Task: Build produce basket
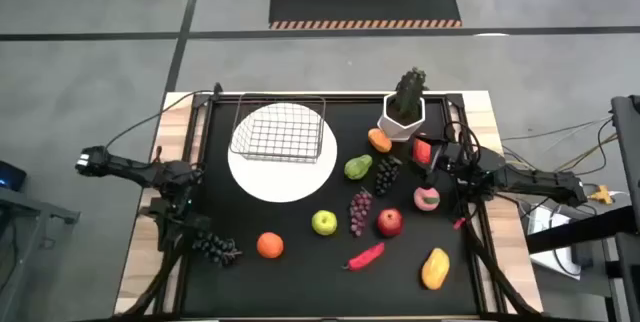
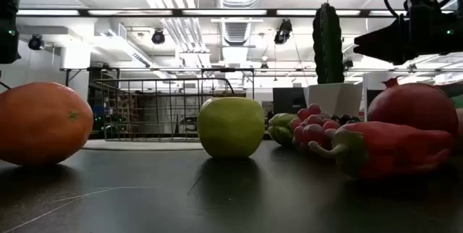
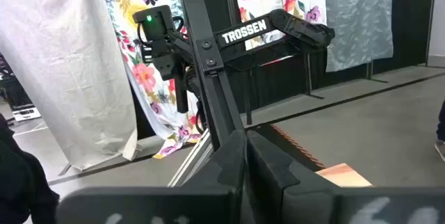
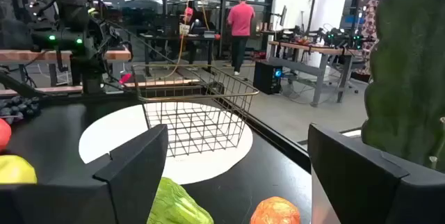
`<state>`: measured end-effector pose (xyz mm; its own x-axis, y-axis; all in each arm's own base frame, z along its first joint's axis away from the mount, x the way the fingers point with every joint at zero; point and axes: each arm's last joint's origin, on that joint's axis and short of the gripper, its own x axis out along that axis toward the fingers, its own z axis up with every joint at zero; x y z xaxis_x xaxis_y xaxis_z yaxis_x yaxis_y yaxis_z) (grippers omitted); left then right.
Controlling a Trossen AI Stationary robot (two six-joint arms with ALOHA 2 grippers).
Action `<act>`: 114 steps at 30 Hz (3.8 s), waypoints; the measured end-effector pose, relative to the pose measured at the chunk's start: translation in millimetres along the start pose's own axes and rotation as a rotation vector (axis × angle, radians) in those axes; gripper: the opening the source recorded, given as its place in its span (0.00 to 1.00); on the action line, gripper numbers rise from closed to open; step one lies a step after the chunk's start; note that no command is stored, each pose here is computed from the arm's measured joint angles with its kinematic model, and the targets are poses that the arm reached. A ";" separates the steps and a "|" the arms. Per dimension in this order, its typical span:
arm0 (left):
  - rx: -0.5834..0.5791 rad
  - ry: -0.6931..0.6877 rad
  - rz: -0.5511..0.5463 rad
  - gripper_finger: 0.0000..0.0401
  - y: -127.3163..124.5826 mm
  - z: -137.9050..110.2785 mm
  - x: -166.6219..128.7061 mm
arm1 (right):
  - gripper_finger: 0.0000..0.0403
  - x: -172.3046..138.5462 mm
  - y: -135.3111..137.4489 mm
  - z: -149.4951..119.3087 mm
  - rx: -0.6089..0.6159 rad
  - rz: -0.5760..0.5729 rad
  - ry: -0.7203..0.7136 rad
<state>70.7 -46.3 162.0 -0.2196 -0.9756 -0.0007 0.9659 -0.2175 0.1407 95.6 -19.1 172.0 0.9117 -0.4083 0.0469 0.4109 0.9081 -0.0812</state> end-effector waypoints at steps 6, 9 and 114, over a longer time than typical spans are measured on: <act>0.000 0.000 0.000 0.00 0.0 0.1 0.0 | 0.81 0.0 0.0 0.0 0.000 0.000 0.000; 0.000 0.000 0.000 0.00 0.0 0.0 0.0 | 0.81 0.0 0.0 -0.1 0.000 0.001 0.000; 0.733 -0.007 0.019 0.00 -4.0 42.4 -0.1 | 0.81 0.0 1.8 -0.2 0.435 0.055 0.011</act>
<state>61.1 -44.1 203.3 -0.2068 -0.9783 0.0140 0.6299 -0.1222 0.7670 96.3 -17.5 171.7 0.9330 -0.3573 0.0439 0.3217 0.8823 0.3436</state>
